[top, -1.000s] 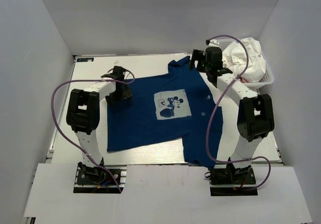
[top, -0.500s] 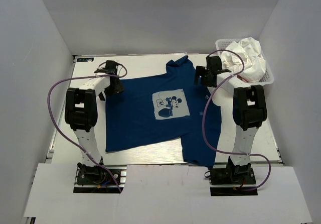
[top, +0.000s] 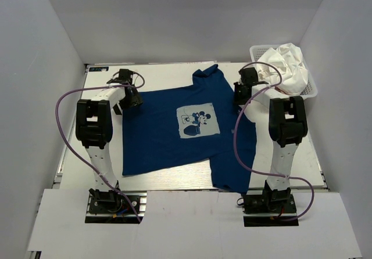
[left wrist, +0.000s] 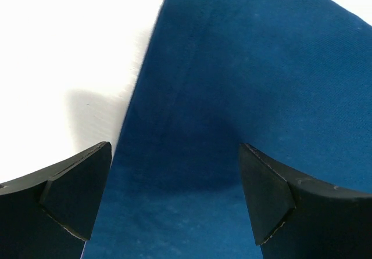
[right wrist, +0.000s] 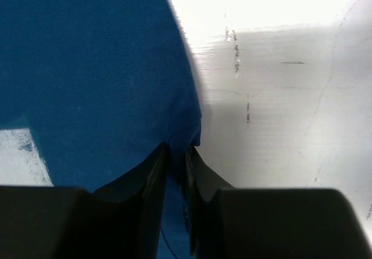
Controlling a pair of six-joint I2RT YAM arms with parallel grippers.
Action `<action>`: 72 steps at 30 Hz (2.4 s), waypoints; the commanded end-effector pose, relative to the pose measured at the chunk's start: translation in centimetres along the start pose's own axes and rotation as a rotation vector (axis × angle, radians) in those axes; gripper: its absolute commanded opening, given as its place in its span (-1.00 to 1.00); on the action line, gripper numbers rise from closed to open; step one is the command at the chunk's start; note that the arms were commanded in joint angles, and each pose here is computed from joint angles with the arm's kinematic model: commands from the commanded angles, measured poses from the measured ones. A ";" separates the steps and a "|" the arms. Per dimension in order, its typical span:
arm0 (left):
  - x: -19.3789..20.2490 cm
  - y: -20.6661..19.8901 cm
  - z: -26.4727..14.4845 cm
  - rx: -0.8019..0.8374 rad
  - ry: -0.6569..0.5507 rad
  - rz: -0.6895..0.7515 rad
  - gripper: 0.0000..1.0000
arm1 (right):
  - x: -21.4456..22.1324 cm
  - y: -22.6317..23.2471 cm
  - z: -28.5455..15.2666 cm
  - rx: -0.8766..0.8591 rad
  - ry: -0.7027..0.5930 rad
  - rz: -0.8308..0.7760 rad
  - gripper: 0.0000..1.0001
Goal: Fold and stack the t-shirts
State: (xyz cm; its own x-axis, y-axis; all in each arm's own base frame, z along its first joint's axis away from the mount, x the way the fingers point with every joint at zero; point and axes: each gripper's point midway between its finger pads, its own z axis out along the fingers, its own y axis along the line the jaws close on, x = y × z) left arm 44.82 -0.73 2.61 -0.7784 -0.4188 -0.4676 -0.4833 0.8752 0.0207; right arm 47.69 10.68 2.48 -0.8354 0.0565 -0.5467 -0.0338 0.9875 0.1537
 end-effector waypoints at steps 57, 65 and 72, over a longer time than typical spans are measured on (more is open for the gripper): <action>8.1 -12.7 -6.3 0.370 0.093 0.206 1.00 | 6.3 7.6 -5.8 -0.295 -0.055 -0.511 -0.07; 9.3 -10.8 -5.0 0.295 0.106 0.215 1.00 | 6.6 8.1 -10.2 -0.273 -0.048 -0.428 -1.00; 9.3 -10.6 -4.8 0.286 0.100 0.215 1.00 | 7.1 10.7 -15.5 -0.106 -0.015 -0.336 -1.00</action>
State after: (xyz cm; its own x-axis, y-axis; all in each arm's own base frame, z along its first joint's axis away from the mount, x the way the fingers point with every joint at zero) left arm 42.12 -16.37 2.72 -0.8827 -0.2251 -0.4125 -0.1584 0.9690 -0.1897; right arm 34.33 18.43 10.33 -0.7209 -0.3305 -0.6092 -0.4625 0.8841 0.0676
